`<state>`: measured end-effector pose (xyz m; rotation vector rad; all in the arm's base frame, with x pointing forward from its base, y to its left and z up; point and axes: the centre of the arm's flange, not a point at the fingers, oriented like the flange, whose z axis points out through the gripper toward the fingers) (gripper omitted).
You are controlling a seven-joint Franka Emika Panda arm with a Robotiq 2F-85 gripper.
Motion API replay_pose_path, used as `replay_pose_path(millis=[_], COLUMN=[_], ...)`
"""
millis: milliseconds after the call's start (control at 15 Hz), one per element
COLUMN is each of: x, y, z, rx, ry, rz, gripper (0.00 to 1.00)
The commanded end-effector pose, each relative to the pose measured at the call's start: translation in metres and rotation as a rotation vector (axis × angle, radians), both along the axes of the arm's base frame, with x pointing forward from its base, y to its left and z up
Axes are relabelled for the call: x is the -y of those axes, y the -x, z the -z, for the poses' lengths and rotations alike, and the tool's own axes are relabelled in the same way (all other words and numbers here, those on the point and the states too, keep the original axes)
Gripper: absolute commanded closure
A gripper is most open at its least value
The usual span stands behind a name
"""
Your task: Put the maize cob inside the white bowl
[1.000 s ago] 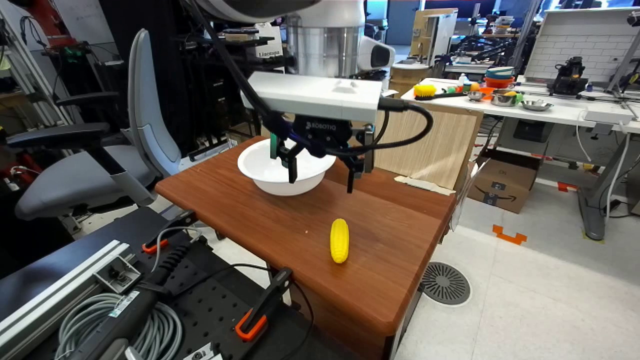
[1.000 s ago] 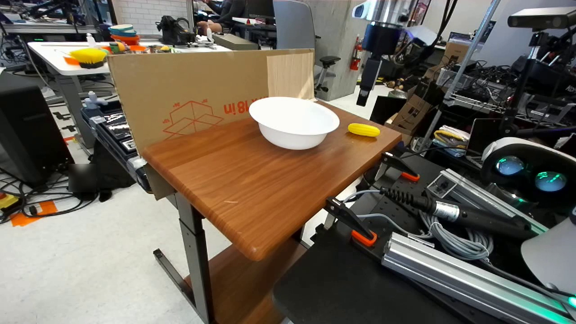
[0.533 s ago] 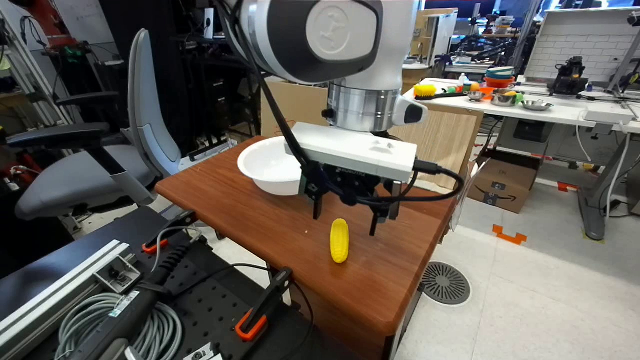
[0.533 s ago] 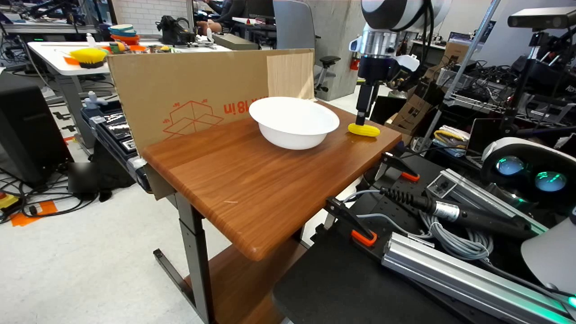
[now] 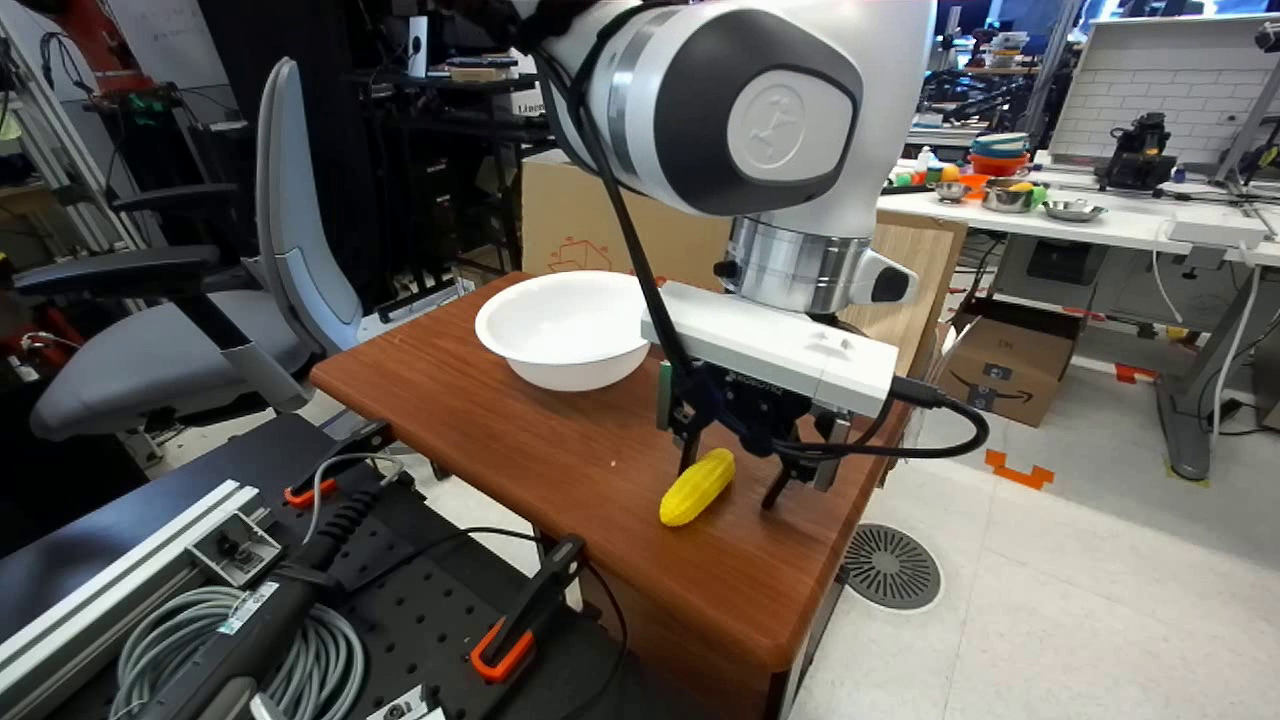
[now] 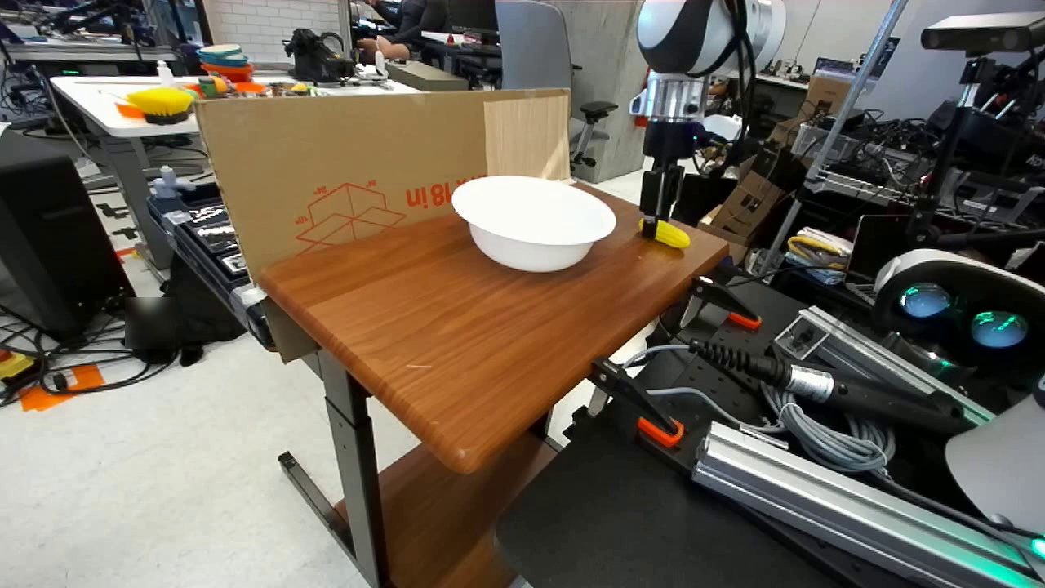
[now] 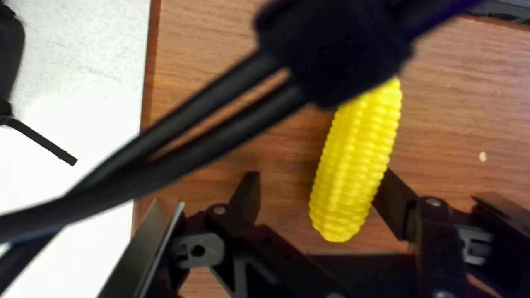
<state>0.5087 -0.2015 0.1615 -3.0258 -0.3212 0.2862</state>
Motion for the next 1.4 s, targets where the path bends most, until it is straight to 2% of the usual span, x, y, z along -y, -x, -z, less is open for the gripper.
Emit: replay_pose_path(millis=[0,333,733,1067,1333], x=[0.01,0.013,-0.021,-0.09,-0.146], y=[-0.017,-0.02,-0.026,-0.039,-0.047], z=[0.004,-0.006,-0.047,-0.112,-0.141], rx=[-0.022,-0.015,0.063,0.178,0.225], ry=[-0.039,-0.063,-0.101,-0.129,-0.15], rz=[0.044,0.082,0.061,-0.028,-0.107], gripper=[0.58,0.95,0.93,0.93,0.93])
